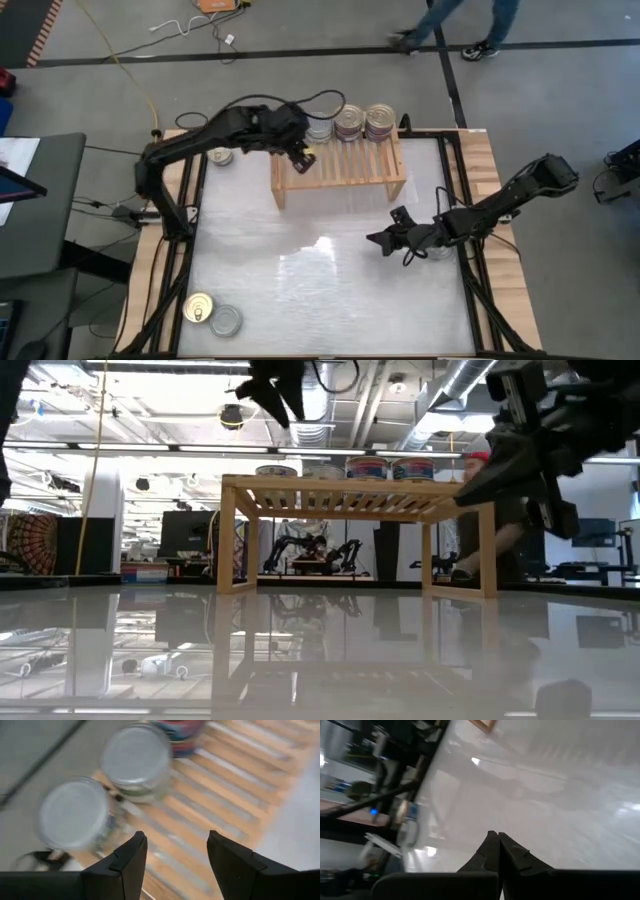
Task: Stack canned seafood by type on shelf
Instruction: Move the green tuna can to the center of the table
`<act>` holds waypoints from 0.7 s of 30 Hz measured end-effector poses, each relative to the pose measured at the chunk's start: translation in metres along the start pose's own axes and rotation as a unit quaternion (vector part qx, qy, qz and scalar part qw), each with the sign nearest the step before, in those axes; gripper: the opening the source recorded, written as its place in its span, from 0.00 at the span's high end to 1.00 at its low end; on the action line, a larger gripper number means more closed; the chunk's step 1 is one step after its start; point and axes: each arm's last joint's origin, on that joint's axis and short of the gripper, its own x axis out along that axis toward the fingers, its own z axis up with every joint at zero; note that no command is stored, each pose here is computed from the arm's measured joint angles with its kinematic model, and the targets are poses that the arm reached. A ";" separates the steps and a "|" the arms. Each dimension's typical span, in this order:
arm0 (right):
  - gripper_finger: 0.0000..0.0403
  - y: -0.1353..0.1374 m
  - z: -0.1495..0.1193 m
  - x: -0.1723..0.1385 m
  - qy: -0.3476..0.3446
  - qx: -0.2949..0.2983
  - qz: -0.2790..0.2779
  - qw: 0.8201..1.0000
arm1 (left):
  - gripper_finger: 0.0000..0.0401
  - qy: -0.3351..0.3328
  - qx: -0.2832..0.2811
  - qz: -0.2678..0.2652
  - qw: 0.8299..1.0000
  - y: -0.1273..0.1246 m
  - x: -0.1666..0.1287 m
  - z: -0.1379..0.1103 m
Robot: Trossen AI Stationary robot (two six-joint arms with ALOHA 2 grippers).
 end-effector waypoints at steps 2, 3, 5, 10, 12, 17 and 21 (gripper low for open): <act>0.95 0.009 0.003 0.000 0.005 -0.009 -0.017 1.000 | 0.51 0.001 -0.003 -0.034 0.999 0.005 -0.014 -0.007; 0.95 0.012 0.004 -0.001 0.009 -0.015 -0.028 0.999 | 0.51 -0.001 -0.007 -0.044 0.999 0.007 -0.020 -0.012; 0.95 0.020 0.007 -0.002 0.014 -0.024 -0.043 0.999 | 0.51 -0.011 -0.019 -0.052 0.998 0.015 -0.030 -0.027; 0.93 0.036 0.012 -0.007 0.025 -0.034 -0.067 0.997 | 0.51 -0.046 -0.081 -0.083 0.992 0.026 -0.038 -0.088; 0.93 0.041 0.015 -0.010 0.029 -0.035 -0.082 0.996 | 0.51 -0.069 -0.115 -0.106 0.985 0.029 -0.040 -0.113; 0.95 0.052 0.022 -0.018 0.062 -0.049 -0.128 0.989 | 0.51 -0.119 -0.186 -0.177 0.959 0.027 -0.038 -0.167; 0.95 0.059 0.029 -0.030 0.083 -0.054 -0.181 0.978 | 0.51 -0.122 -0.221 -0.213 0.944 0.019 -0.031 -0.204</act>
